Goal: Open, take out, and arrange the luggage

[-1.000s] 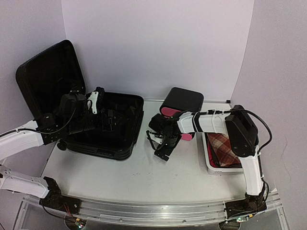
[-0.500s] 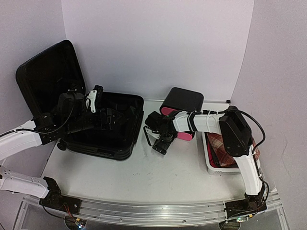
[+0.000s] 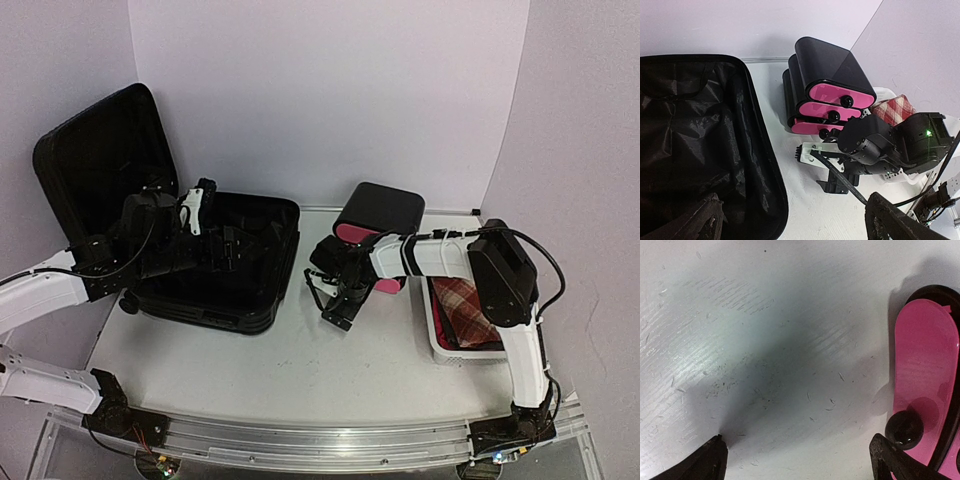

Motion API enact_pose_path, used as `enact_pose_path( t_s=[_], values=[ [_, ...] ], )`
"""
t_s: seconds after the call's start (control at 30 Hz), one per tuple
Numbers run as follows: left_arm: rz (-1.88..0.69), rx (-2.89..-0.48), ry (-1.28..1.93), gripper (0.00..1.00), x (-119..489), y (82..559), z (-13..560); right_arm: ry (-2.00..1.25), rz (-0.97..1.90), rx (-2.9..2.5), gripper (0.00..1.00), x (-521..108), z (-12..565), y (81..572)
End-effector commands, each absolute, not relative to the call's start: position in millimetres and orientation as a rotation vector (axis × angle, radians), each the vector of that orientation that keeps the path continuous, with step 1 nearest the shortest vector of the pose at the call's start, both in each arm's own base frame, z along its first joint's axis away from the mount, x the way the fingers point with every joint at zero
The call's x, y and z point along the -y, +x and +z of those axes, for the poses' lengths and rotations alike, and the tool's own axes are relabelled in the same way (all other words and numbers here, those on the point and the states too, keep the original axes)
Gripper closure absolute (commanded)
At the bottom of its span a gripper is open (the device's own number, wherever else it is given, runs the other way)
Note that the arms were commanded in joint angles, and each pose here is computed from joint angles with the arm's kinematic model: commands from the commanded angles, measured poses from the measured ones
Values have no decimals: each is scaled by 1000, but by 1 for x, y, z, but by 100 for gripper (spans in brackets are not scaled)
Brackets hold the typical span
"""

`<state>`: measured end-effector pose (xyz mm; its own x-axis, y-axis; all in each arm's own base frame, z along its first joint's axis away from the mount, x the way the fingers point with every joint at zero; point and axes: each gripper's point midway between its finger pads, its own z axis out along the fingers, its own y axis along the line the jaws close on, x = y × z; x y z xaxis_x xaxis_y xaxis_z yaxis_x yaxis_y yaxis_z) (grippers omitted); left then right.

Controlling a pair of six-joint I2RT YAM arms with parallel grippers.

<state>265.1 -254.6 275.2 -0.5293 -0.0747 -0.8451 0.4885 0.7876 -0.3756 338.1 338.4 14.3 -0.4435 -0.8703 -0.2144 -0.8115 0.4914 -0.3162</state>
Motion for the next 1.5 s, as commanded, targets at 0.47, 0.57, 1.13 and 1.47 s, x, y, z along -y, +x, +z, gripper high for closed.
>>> enact_pose_path(
  t_s=[0.47, 0.57, 1.13, 1.47],
  values=[
    [-812, -1941, 276, 0, 257, 265, 310, -1244, -513, -2343, 2, -315, 16, 380],
    [-810, -1939, 275, 1, 256, 264, 311, -1241, -517, -2326, 2, -314, 20, 382],
    [-801, -1927, 269, 1, 252, 263, 314, -1330, -216, -2369, 2, -331, 48, 347],
    [-697, -1910, 288, 1, 246, 272, 327, -1188, 125, -2396, 2, -298, 151, 272]
  ],
)
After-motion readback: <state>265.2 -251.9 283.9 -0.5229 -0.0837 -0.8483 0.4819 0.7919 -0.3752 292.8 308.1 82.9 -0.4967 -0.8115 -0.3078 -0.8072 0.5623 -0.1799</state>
